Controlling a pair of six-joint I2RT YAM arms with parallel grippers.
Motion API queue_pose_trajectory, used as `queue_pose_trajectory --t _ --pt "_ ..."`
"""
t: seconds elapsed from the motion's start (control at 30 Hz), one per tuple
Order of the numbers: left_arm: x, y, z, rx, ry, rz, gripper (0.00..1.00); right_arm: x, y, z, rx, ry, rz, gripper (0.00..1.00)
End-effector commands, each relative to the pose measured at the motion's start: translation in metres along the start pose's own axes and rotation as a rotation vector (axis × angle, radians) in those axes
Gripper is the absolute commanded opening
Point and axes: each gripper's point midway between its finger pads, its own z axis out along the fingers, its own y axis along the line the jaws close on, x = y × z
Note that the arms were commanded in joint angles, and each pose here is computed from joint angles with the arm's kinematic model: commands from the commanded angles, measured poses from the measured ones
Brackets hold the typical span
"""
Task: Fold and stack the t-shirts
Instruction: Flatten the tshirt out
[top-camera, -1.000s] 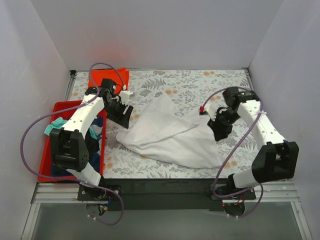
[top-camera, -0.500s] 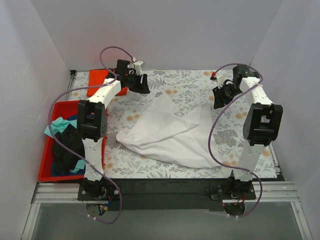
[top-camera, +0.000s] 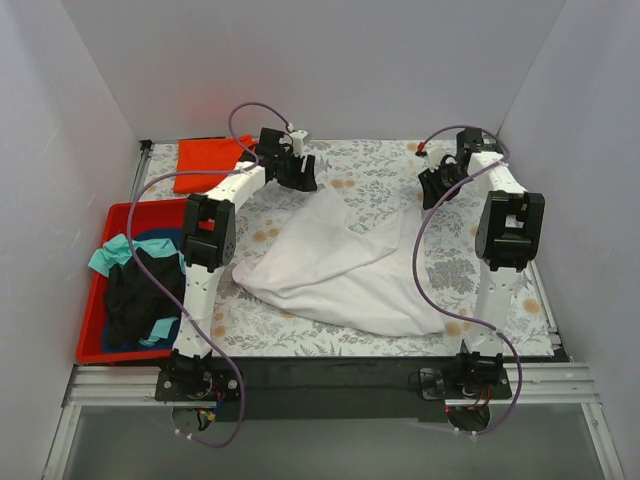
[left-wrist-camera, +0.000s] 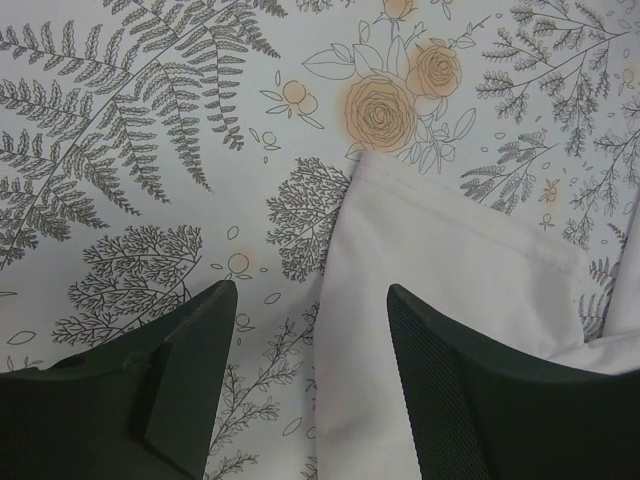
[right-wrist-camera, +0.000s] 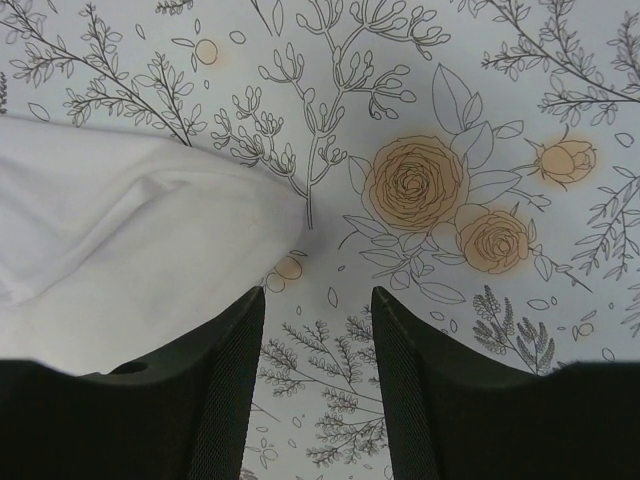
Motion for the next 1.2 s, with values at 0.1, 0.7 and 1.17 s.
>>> queue_pose_trajectory --t 0.1,0.7,1.17 --pt "-0.018 -0.001 0.009 -0.023 -0.039 0.078 0.62 -0.008 -0.004 0.01 0.001 -0.009 -0.078 0.54" --pt "0.007 -0.013 0.054 -0.045 0.027 0.187 0.59 -0.014 0.01 0.042 0.009 0.035 -0.233 0.5" --pt "0.032 -0.028 0.077 -0.038 0.081 0.281 0.48 -0.028 0.01 0.052 0.074 0.066 -0.355 0.54"
